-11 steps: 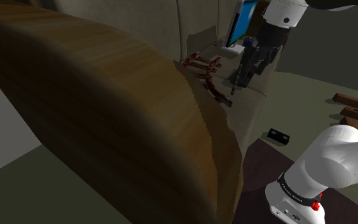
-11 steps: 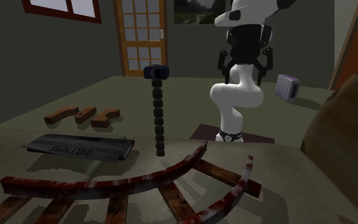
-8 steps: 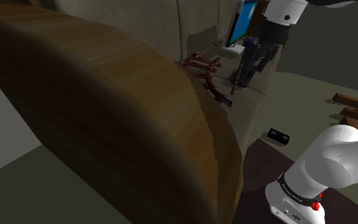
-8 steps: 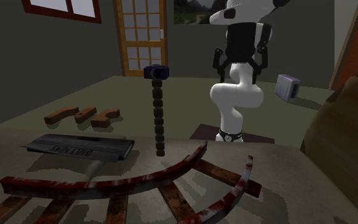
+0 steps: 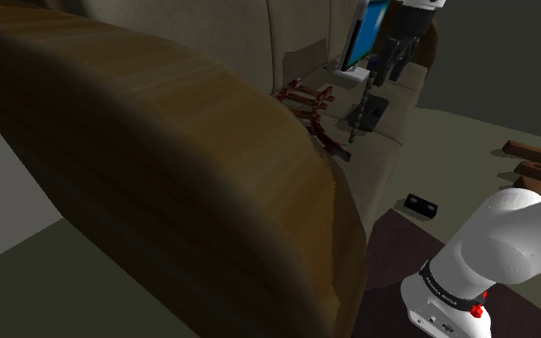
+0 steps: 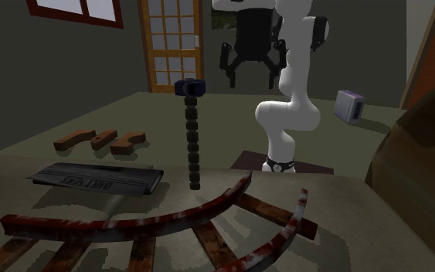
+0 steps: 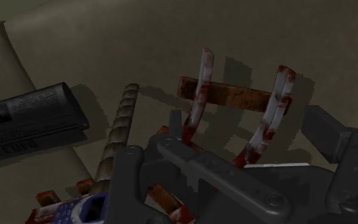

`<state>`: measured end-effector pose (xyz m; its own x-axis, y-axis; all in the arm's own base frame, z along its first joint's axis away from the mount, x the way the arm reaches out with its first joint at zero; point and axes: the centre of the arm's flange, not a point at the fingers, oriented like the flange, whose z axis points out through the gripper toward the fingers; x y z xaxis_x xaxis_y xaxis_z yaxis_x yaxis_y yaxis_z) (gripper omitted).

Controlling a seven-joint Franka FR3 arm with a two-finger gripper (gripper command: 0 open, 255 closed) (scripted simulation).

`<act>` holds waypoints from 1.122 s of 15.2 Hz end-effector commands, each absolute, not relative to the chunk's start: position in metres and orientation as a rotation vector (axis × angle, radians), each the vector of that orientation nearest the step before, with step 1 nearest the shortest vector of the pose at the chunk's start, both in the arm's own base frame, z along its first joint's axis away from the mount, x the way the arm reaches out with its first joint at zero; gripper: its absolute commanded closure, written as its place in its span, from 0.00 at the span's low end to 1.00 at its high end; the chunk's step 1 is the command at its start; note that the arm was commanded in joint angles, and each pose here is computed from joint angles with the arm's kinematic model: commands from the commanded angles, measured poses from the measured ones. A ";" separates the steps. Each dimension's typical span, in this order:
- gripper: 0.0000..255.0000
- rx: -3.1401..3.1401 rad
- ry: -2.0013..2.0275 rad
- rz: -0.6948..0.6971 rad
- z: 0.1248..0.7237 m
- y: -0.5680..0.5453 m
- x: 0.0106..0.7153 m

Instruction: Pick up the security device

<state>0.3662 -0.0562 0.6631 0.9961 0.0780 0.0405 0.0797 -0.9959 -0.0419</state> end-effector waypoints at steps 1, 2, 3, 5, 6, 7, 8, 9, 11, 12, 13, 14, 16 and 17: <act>0.00 -3.101 -0.192 -0.040 0.672 -0.074 0.382; 0.00 -3.102 -0.224 -0.031 0.676 -0.084 0.391; 0.00 -3.104 -0.256 -0.021 0.680 -0.093 0.399; 0.00 -3.105 -0.320 -0.002 0.689 -0.110 0.418; 0.00 -3.106 -0.352 0.007 0.693 -0.119 0.427; 0.00 -3.106 -0.384 0.017 0.698 -0.127 0.437; 0.00 -3.105 -0.417 0.026 0.702 -0.135 0.447; 0.00 -3.105 -0.449 0.036 0.706 -0.143 0.457; 0.00 -3.102 -0.514 0.055 0.715 -0.157 0.477; 0.00 -3.102 -0.516 0.056 0.715 -0.158 0.478; 0.00 -3.102 -0.516 0.056 0.710 -0.158 0.478; 0.00 -3.102 -0.517 0.056 0.704 -0.158 0.478; 0.00 -3.102 -0.516 0.056 0.694 -0.158 0.478; 0.00 -3.102 -0.516 0.056 0.689 -0.158 0.478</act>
